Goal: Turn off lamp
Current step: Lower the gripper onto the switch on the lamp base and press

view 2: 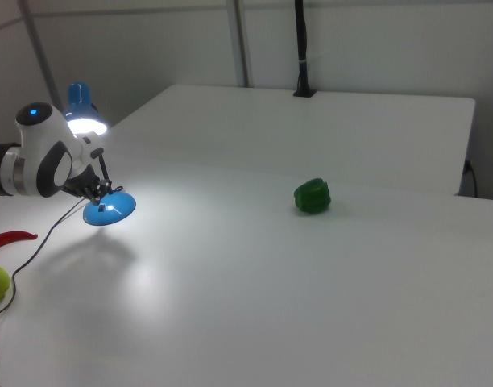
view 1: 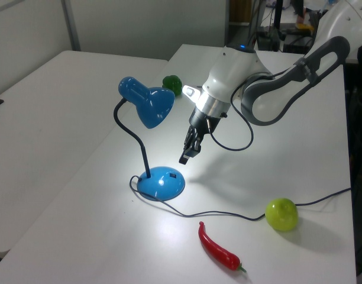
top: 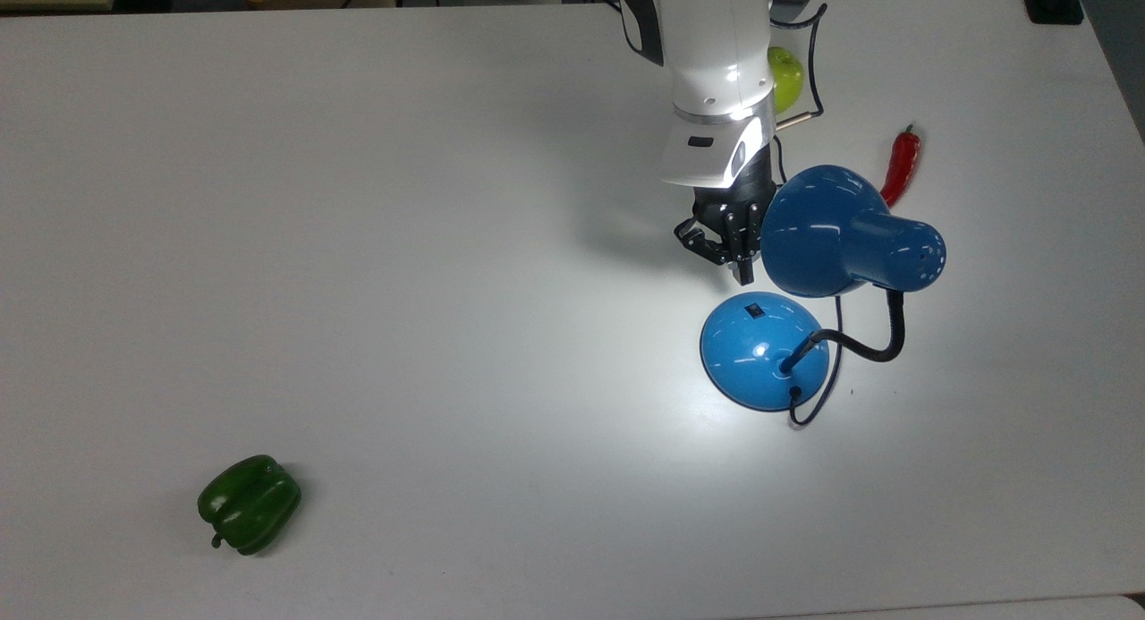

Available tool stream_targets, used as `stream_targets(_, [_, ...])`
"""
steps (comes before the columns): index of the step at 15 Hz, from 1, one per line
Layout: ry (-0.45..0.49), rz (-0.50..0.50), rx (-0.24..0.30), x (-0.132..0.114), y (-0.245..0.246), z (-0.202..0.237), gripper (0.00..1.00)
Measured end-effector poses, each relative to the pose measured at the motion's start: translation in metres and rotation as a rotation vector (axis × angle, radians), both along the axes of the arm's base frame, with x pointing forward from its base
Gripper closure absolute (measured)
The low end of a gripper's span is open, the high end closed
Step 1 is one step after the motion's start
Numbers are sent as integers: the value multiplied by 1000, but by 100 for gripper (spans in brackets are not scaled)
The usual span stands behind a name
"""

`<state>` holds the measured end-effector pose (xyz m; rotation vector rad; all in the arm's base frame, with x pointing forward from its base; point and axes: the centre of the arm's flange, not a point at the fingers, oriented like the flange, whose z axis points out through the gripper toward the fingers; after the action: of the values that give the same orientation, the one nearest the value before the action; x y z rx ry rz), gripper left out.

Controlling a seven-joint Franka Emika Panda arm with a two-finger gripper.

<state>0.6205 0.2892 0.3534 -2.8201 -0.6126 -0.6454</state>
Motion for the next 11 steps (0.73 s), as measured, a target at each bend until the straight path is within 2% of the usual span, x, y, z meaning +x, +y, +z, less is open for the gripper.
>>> stream_targets(7, [-6,-4,8,9,4,-27,99])
stream_targets(11, [-41,-7,22,13,5,-31,99])
